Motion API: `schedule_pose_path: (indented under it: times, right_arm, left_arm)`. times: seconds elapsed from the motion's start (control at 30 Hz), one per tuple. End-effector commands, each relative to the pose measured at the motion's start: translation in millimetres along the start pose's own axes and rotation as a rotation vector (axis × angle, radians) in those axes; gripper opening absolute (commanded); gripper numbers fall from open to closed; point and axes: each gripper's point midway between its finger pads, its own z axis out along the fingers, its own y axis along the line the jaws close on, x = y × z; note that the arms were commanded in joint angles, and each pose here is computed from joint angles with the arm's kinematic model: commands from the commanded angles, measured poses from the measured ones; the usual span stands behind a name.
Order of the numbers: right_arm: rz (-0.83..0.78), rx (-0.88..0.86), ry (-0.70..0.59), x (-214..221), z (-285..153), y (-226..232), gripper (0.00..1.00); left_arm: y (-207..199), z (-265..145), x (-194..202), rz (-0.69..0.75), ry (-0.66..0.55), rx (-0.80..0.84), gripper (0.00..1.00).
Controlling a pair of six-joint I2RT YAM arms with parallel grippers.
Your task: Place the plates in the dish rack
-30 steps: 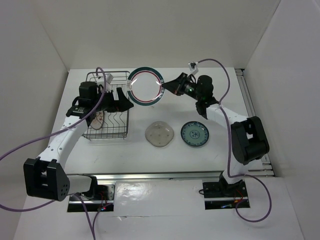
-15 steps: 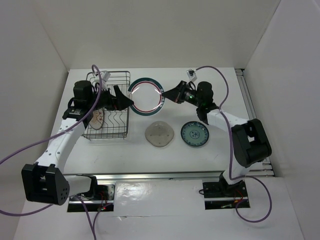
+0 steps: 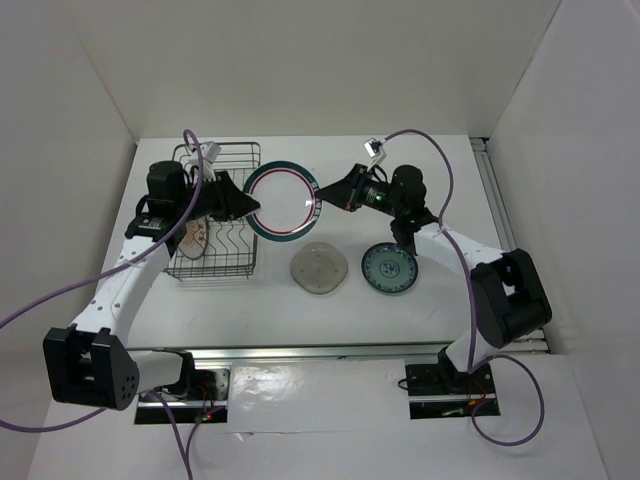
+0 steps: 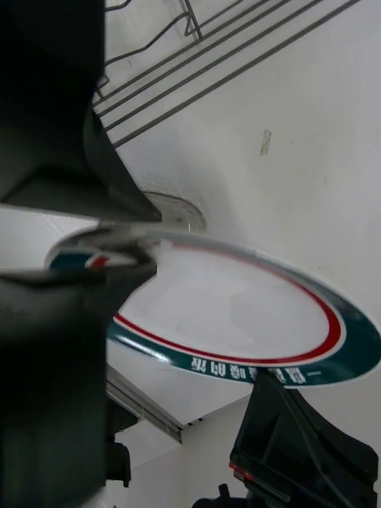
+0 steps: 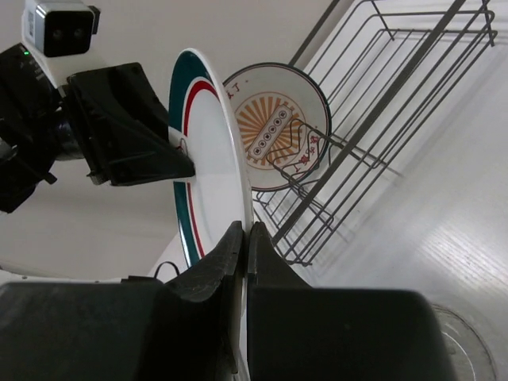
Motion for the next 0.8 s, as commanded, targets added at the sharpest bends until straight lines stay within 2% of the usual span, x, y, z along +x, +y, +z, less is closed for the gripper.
schedule_pose_path:
  times: [0.0, 0.1, 0.13, 0.17, 0.23, 0.27, 0.3, 0.37, 0.4, 0.47, 0.5, 0.63, 0.77]
  right_arm:
    - [-0.071, -0.114, -0.019, -15, 5, 42, 0.0]
    - [-0.069, -0.12, -0.011, -11, 8, 42, 0.0]
    - [-0.068, -0.126, -0.005, -8, 9, 45, 0.08]
    - [-0.063, -0.121, 0.0, -6, 11, 41, 0.25]
    - [-0.071, -0.122, -0.002, -5, 11, 45, 0.77]
    - [-0.079, -0.108, -0.002, -5, 12, 41, 0.98]
    - [-0.106, -0.094, -0.008, -7, 10, 41, 1.0]
    - [-0.105, -0.026, -0.002, -3, 6, 30, 1.0]
    - [-0.128, -0.006, 0.004, -1, 6, 24, 1.0]
    - [-0.14, 0.015, 0.007, 1, 2, 23, 1.0]
    - [-0.137, 0.027, 0.019, 7, -2, 19, 1.0]
    - [-0.122, 0.068, 0.036, 13, -10, 6, 1.0]
    - [-0.131, 0.081, 0.052, 13, -16, 4, 1.0]
  left_arm:
    - [-11, -1, -12, 0.051, -0.027, 0.062, 0.32]
    - [-14, -2, -14, 0.052, -0.025, 0.072, 0.0]
    - [-14, -1, -16, 0.062, -0.026, 0.072, 0.0]
    - [-13, -1, -14, 0.054, -0.016, 0.068, 0.0]
    - [-10, -7, -17, 0.058, -0.029, 0.016, 0.0]
    - [-8, -13, -24, 0.071, -0.052, -0.027, 0.0]
    - [4, -21, -40, 0.105, -0.11, -0.141, 0.0]
    - [17, -41, -47, 0.133, -0.138, -0.303, 0.0]
    - [32, -64, -62, 0.197, -0.208, -0.474, 0.0]
    - [38, -84, -68, 0.246, -0.249, -0.636, 0.0]
    - [57, -101, -68, 0.282, -0.267, -0.79, 0.0]
    - [62, -117, -67, 0.342, -0.276, -0.932, 0.0]
    - [68, -122, -66, 0.353, -0.251, -0.993, 0.0]
